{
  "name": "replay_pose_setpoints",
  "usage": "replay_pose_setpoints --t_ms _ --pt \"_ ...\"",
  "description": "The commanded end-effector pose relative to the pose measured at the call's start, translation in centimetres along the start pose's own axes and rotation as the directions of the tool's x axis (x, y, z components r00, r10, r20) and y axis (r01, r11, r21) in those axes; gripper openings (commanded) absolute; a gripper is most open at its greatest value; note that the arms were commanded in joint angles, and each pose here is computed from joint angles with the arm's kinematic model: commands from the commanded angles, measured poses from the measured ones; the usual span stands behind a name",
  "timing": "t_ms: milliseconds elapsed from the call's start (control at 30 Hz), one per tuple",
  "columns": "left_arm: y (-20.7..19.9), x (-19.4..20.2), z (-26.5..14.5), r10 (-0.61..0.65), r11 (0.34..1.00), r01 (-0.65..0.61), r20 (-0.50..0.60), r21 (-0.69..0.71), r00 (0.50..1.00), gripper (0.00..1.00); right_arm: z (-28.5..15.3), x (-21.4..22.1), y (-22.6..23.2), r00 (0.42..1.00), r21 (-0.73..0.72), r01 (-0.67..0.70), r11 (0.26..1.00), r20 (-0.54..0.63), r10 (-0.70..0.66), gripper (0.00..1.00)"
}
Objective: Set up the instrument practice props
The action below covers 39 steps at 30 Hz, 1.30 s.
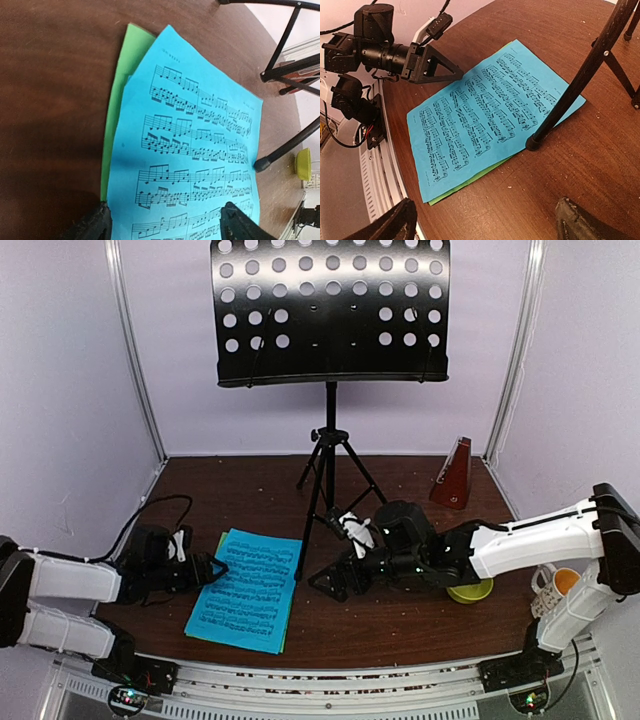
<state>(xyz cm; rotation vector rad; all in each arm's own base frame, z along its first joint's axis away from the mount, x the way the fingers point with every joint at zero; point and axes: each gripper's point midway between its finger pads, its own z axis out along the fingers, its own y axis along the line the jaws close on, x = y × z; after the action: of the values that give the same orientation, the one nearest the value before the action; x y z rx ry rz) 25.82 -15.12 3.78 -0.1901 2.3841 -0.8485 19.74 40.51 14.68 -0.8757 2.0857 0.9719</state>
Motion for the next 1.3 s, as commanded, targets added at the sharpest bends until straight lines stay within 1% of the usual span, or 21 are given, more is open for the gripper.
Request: replay_pose_setpoints --t_ms 0,100,200,300,400,467,533,600,700,767,833,933,1133,1267 --pt "3.0 1.3 -2.5 -0.031 0.983 0.027 -0.020 -0.181 0.999 0.81 0.3 -0.7 0.3 1.000 0.010 -0.011 1.000 0.017 0.011 0.95" --pt "3.9 0.4 -3.9 -0.049 0.972 0.052 0.018 -0.228 0.999 0.84 0.7 -0.6 0.5 1.000 0.008 -0.020 1.000 0.014 0.020 0.93" --pt "5.5 0.6 -4.0 -0.082 0.961 0.082 0.012 -0.263 0.997 0.84 1.4 -0.3 0.8 1.000 0.005 -0.025 1.000 0.001 0.025 0.89" --pt "5.5 1.7 -2.7 -0.114 0.972 0.107 -0.021 -0.207 0.993 0.83 2.1 0.1 1.2 0.999 0.003 -0.032 0.999 -0.012 0.032 0.83" --pt "4.6 2.6 -1.4 -0.124 0.985 0.115 -0.067 -0.126 0.990 0.77 3.0 0.8 1.5 0.998 -0.002 -0.051 0.999 -0.023 0.050 0.74" --pt "4.0 2.7 -1.0 -0.114 0.990 0.107 -0.075 -0.093 0.991 0.73 3.6 1.3 1.5 0.997 0.002 -0.076 0.997 -0.028 0.076 0.68" --pt "3.0 2.7 -0.8 -0.082 0.995 0.078 -0.076 -0.065 0.994 0.72 4.5 1.9 1.5 0.994 -0.006 -0.105 0.994 -0.036 0.105 0.62" --pt "2.1 2.9 -0.6 -0.050 0.998 0.046 -0.090 -0.050 0.995 0.68 5.6 2.7 1.8 0.991 -0.026 -0.128 0.991 -0.046 0.127 0.59" --pt "1.6 3.3 -0.1 -0.039 0.999 0.035 -0.116 -0.038 0.992 0.61 7.0 3.9 2.1 0.989 -0.028 -0.132 0.991 -0.073 0.130 0.57" --pt "1.2 3.3 0.1 -0.049 0.999 0.047 -0.112 -0.016 0.992 0.55 7.6 4.4 2.1 0.988 -0.021 -0.133 0.991 -0.083 0.131 0.56" --pt "0.5 3.2 0.0 -0.047 0.999 0.048 -0.103 0.011 0.994 0.52 8.0 4.8 2.1 0.987 -0.018 -0.139 0.990 -0.089 0.136 0.55" --pt "-0.7 2.3 -0.3 -0.027 0.999 0.031 -0.086 0.037 0.996 0.50 8.6 5.3 2.0 0.985 -0.017 -0.144 0.989 -0.099 0.142 0.53" --pt "-2.9 0.2 -2.4 0.036 0.997 -0.035 -0.013 0.063 0.999 0.47 9.3 5.7 1.9 0.984 -0.016 -0.145 0.989 -0.109 0.143 0.51" --pt "-3.6 -0.1 -2.9 0.056 0.994 -0.057 0.008 0.089 0.998 0.46 9.5 5.8 2.0 0.983 -0.020 -0.148 0.989 -0.111 0.145 0.51"
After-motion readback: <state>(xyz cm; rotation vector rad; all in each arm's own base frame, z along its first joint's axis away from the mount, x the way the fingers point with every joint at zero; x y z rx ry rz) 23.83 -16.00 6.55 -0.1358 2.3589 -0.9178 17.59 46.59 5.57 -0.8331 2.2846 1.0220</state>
